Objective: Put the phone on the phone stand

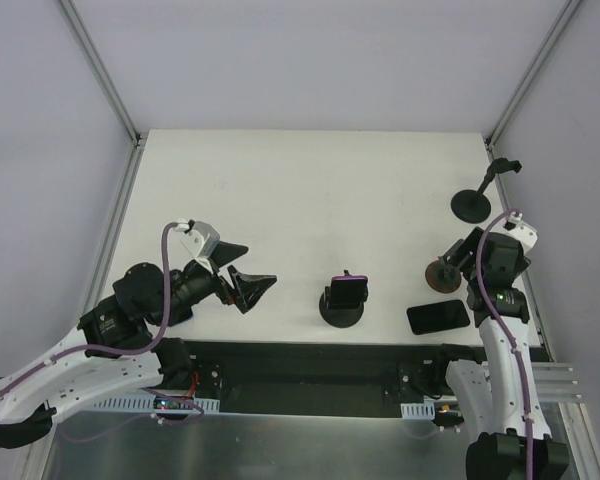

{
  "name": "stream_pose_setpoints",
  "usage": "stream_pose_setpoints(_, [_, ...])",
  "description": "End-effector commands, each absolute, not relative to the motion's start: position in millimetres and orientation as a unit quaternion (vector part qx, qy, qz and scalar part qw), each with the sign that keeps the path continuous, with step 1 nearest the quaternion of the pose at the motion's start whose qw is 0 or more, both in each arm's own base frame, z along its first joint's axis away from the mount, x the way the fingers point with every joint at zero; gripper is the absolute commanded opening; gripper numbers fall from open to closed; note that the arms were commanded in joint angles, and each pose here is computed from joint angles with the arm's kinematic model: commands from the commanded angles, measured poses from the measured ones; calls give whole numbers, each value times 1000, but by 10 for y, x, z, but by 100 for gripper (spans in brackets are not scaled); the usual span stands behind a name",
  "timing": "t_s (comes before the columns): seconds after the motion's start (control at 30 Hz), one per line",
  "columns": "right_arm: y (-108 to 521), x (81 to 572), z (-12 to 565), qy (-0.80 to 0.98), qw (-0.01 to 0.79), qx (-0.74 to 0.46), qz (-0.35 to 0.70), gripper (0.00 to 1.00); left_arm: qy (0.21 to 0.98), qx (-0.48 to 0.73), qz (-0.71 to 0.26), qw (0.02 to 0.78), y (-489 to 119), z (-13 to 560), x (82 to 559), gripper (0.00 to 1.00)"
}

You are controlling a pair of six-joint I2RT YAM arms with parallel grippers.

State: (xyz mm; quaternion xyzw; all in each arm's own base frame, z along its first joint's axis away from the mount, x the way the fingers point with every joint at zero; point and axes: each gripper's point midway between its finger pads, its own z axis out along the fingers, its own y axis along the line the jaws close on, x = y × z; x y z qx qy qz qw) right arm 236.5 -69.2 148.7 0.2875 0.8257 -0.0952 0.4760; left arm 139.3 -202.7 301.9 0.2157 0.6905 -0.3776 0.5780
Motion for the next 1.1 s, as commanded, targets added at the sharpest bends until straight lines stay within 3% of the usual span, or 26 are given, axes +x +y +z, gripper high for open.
stream_pose_setpoints(0.0, [-425, 2533, 1612, 847, 489, 209, -15, 77, 646, 284, -405, 582, -2210, 3523, 1253, 99])
stream_pose_setpoints(0.07, [-442, 2554, 1617, 846, 496, 196, -22, 66, 651, 311, -402, 564, -2332, 3505, 1252, 99])
stream_pose_setpoints(0.23, [-327, 2646, 1656, 842, 513, 168, 7, 50, 631, 360, -396, 562, -2492, 3771, 1251, 99])
stream_pose_setpoints(0.5, [-379, 2687, 1618, 846, 512, 148, -13, 40, 642, 384, -342, 569, -2506, 3488, 1412, 99])
stream_pose_setpoints(0.7, [-372, 2709, 1517, 863, 485, 142, -14, 27, 651, 378, -330, 570, -2430, 3348, 1456, 99])
stream_pose_setpoints(0.8, [-339, 2726, 1518, 865, 486, 125, -9, 19, 658, 371, -325, 570, -2398, 3300, 1487, 99])
stream_pose_setpoints(0.9, [-198, 2858, 1621, 856, 509, 89, 26, 1, 663, 359, -317, 576, -2360, 3301, 1534, 99])
stream_pose_setpoints(1.07, [-1, 3099, 1894, 852, 520, 36, 48, 0, 678, 327, -291, 590, -2263, 3272, 1683, 99])
